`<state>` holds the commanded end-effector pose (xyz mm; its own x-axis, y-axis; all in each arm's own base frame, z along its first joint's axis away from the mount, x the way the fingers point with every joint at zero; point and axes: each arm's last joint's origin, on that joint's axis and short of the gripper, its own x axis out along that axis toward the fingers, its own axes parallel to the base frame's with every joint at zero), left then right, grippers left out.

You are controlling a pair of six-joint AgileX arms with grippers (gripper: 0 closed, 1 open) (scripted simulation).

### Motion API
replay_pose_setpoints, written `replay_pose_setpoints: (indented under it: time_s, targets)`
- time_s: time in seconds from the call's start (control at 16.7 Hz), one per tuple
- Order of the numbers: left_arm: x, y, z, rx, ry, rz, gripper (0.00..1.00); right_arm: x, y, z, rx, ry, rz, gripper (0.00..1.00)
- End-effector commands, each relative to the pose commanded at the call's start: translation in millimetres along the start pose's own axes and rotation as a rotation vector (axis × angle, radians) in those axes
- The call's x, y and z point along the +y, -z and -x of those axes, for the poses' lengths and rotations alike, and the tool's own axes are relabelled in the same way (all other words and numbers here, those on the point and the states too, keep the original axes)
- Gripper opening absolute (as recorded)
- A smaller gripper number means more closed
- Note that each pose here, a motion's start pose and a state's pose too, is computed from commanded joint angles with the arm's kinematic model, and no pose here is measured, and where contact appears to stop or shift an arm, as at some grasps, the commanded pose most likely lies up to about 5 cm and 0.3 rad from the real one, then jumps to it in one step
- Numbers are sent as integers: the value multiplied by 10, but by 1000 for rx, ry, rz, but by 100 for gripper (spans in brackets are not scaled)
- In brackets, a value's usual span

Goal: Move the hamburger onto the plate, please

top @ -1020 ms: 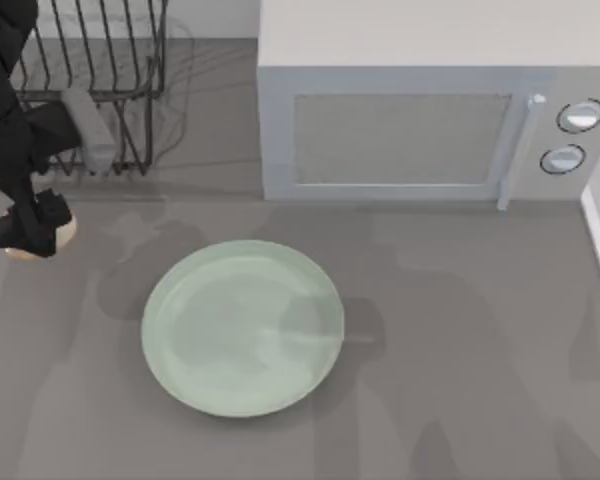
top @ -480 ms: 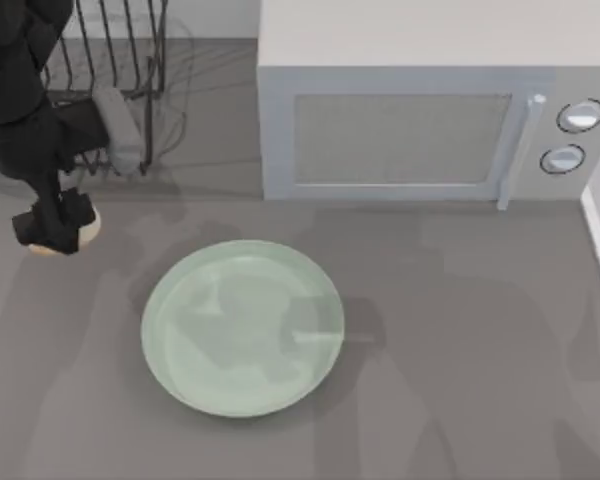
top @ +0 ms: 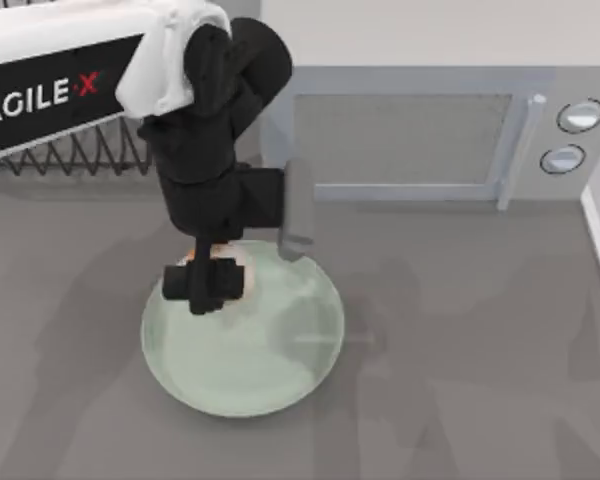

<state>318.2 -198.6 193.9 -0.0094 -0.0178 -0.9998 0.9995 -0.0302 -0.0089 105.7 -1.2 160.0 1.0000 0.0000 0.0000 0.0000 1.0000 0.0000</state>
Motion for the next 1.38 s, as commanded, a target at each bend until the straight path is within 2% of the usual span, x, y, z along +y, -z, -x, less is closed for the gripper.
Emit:
replay_pose_setpoints:
  time_s: [0.12, 0.42, 0.84, 1.08, 1.38]
  targets:
    - [-82, -142, -3, -5, -7, -45, 0, 0, 0, 0, 0, 0, 0, 100]
    - [-87, -149, 1, -7, -11, -48, 0, 0, 0, 0, 0, 0, 0, 100]
    - [-85, -160, -422, -7, -10, -50, 0, 0, 0, 0, 0, 0, 0, 100]
    - [-87, -160, -452, -6, -9, -51, 0, 0, 0, 0, 0, 0, 0, 100]
    - [-87, -160, -452, -6, -9, -51, 38, 0, 0, 0, 0, 0, 0, 100]
